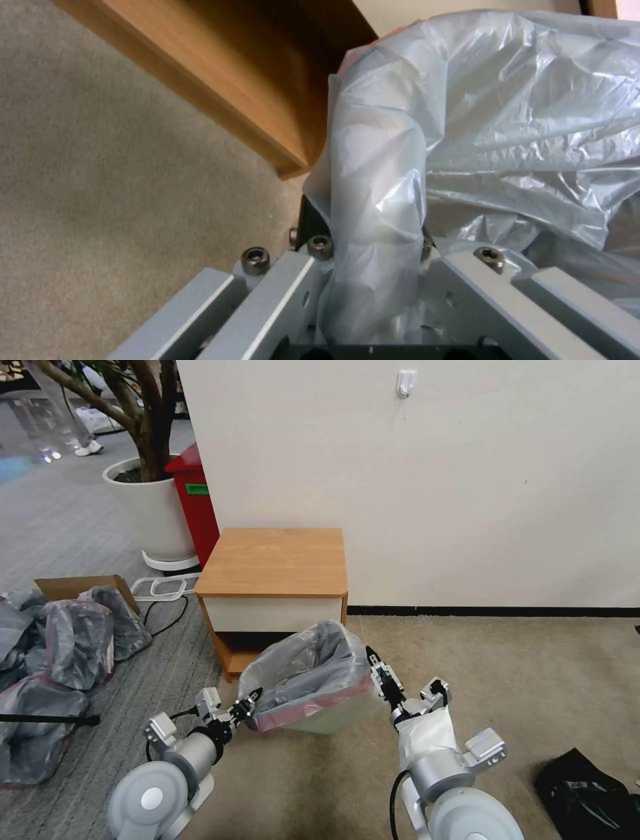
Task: Pick up the garbage bag from the table and place it over the trash can.
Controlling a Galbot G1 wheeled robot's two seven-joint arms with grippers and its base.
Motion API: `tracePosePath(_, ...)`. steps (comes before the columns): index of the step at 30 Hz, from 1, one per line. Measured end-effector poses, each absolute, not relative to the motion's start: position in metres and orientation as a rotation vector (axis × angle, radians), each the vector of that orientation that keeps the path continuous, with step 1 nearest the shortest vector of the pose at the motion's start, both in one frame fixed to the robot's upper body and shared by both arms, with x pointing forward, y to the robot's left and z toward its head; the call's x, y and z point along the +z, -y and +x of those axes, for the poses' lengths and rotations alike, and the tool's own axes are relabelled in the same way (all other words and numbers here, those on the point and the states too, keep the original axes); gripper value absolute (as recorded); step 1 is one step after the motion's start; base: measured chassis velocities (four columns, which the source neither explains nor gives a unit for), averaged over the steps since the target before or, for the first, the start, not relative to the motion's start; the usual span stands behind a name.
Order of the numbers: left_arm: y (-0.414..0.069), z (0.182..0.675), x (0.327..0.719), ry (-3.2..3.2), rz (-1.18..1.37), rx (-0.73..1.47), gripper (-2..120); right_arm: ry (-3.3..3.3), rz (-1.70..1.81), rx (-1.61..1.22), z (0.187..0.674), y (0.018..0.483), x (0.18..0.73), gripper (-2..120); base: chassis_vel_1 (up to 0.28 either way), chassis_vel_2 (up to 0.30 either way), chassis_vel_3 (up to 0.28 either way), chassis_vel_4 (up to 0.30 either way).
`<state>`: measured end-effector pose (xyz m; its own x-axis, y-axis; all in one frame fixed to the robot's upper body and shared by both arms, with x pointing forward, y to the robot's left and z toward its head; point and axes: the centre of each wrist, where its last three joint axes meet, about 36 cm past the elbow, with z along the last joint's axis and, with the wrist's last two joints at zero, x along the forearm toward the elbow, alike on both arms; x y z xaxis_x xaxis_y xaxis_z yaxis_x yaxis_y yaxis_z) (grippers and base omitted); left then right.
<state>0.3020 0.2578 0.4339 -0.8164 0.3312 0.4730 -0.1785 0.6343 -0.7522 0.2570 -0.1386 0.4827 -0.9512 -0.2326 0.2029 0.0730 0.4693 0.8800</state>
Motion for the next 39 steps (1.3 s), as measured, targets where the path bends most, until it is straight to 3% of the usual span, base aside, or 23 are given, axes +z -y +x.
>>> tracePosePath(14, -0.256, 0.302, 0.433, 2.263, -0.119, 1.133, 3, 2.441, 0.13, -1.462, 0.257, 0.139, 0.48, 0, 0.0, 0.0, 0.0, 0.0)
tracePosePath(39, -0.261, 0.304, 0.435, 2.259, -0.131, 1.146, 3, 2.572, 0.109, -1.283, 0.274, 0.156, 0.43, 0, 0.0, 0.0, 0.0, 0.0)
